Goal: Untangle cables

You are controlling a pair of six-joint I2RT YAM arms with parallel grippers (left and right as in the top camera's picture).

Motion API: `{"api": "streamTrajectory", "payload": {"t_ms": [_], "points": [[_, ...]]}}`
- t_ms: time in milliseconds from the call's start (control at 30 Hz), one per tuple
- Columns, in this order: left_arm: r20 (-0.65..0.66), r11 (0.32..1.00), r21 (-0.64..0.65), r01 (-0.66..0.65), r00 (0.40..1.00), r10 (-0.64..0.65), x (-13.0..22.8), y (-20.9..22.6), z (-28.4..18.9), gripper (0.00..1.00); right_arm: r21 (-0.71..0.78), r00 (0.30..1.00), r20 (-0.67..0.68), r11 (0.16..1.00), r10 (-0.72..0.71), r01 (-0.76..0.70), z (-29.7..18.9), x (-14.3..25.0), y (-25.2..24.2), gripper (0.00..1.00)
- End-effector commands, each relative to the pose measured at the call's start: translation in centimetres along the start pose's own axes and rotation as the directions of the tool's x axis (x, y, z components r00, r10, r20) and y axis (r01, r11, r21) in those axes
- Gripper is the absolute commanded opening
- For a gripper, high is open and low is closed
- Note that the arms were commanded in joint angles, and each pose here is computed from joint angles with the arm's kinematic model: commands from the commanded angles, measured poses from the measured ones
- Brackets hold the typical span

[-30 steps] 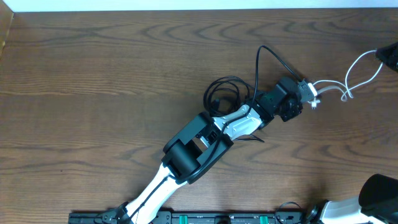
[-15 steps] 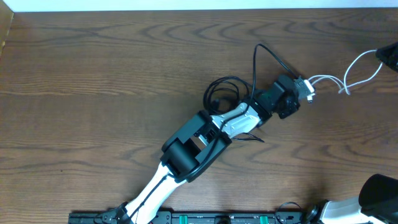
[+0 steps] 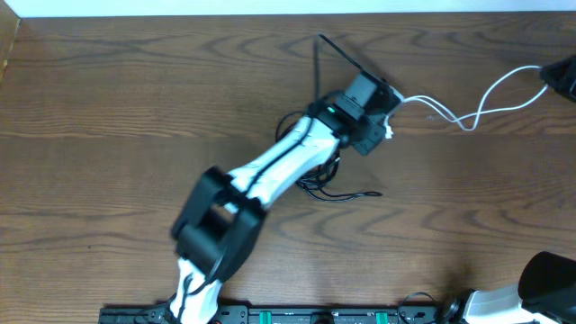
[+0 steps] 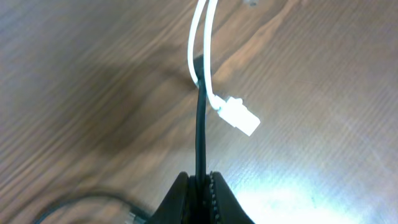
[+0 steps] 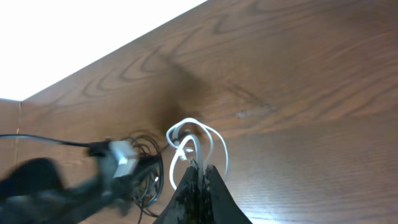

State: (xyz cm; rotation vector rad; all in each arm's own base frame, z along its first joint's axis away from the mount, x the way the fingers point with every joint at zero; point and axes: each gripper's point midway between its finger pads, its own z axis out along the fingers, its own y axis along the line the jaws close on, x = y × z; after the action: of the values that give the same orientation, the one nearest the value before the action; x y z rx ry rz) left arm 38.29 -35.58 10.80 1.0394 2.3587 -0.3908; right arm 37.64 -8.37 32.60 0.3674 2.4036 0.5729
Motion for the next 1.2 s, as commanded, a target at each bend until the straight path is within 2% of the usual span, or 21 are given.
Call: {"api": "streamTrajectory", "payload": {"t_ms": [0,233,467,667,733,900,967,1167], "points": [[0.047,0.997,-0.034,0.068,0.997,-0.066,-1.4,1.6,-3.9,0.07,-0.027,0.998,-0.032,0.999,-0.046,0.045,1.2,0.4,1.4,0.01],[0.114,0.959,-0.042,0.28,0.955,-0.274,-1.8,5.5,-9.7,0.07,-0.028,0.993,-0.088,0.997,-0.076,0.074,3.2,1.2,2.3,0.01],[0.114,0.932,0.202,0.3,0.938,-0.327,-2.4,4.2,-12.1,0.08,-0.066,0.983,-0.157,0.994,-0.1,0.09,5.9,2.1,3.6,0.01],[0.11,0.926,0.237,0.293,0.939,-0.325,-2.5,3.5,-12.2,0.08,-0.115,0.956,-0.25,0.985,-0.156,0.131,10.4,3.8,5.7,0.01],[0.105,0.924,0.246,0.294,0.939,-0.327,-2.4,3.4,-12.2,0.07,-0.071,0.951,-0.276,0.99,-0.138,0.123,12.0,4.0,5.2,0.01],[0.064,0.917,0.236,0.32,0.937,-0.344,-1.4,3.6,-12.2,0.08,0.199,0.956,-0.293,0.98,0.032,0.028,14.3,4.1,0.8,0.01],[0.047,0.914,0.238,0.328,0.936,-0.348,-1.0,3.4,-12.2,0.07,0.249,0.957,-0.281,0.968,0.075,-0.003,15.1,4.0,-0.3,0.01],[0.042,0.891,0.36,0.278,0.949,-0.313,-1.4,1.3,-12.8,0.07,0.007,0.953,-0.303,1.0,-0.003,0.005,17.6,3.8,3.7,0.01]]}}
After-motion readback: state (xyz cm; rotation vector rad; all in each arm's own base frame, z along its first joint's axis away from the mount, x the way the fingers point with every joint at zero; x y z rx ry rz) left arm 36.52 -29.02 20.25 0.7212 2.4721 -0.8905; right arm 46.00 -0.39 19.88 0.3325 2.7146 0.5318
